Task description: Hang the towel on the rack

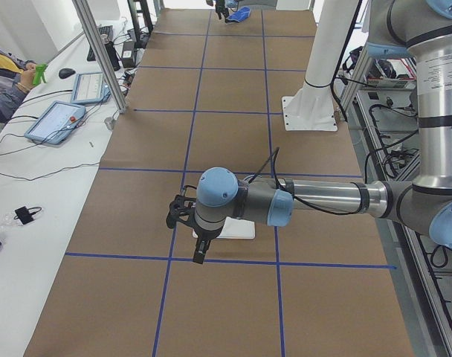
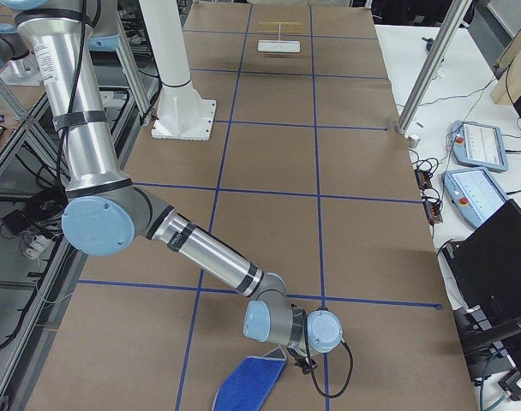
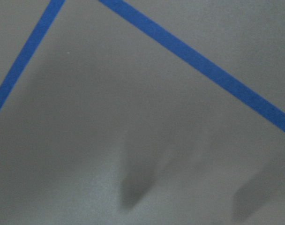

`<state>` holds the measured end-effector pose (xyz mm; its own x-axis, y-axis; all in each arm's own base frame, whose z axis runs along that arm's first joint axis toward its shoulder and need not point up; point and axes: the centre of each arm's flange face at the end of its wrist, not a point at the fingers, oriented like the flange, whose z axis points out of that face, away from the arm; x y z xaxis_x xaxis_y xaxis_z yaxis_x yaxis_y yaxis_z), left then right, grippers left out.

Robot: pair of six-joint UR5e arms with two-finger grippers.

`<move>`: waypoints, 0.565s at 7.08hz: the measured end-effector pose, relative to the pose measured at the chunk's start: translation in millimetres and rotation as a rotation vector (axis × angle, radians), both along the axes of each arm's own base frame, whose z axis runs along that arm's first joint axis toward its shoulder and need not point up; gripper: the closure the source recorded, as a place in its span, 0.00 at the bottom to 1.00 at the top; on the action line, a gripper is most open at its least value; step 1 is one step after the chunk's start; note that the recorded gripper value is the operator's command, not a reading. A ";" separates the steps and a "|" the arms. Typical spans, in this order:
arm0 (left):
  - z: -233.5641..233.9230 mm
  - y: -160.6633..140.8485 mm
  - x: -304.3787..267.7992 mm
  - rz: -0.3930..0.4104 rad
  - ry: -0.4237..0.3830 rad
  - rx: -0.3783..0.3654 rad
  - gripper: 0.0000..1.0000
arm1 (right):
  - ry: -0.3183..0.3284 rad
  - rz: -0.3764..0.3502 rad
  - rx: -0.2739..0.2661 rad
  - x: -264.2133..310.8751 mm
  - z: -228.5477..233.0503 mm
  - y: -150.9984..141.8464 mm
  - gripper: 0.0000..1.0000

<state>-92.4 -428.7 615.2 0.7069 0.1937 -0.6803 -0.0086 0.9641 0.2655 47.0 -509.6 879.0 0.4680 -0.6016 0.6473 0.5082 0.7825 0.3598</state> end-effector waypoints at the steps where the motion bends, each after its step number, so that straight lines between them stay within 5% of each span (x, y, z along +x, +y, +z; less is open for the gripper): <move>1: 0.3 0.3 0.0 0.000 0.000 -0.001 0.02 | -0.005 -0.017 0.006 -1.5 3.1 2.5 0.10; 4: 0.8 4.4 1.3 -0.013 0.018 -0.015 0.02 | -0.013 -0.025 0.016 5.5 6.2 7.0 0.11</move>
<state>-91.1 -424.2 616.0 0.6967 0.1745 -0.6958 0.0085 0.9679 0.2513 52.5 -502.6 885.2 0.4442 -0.6235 0.6434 0.5223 0.7637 0.3795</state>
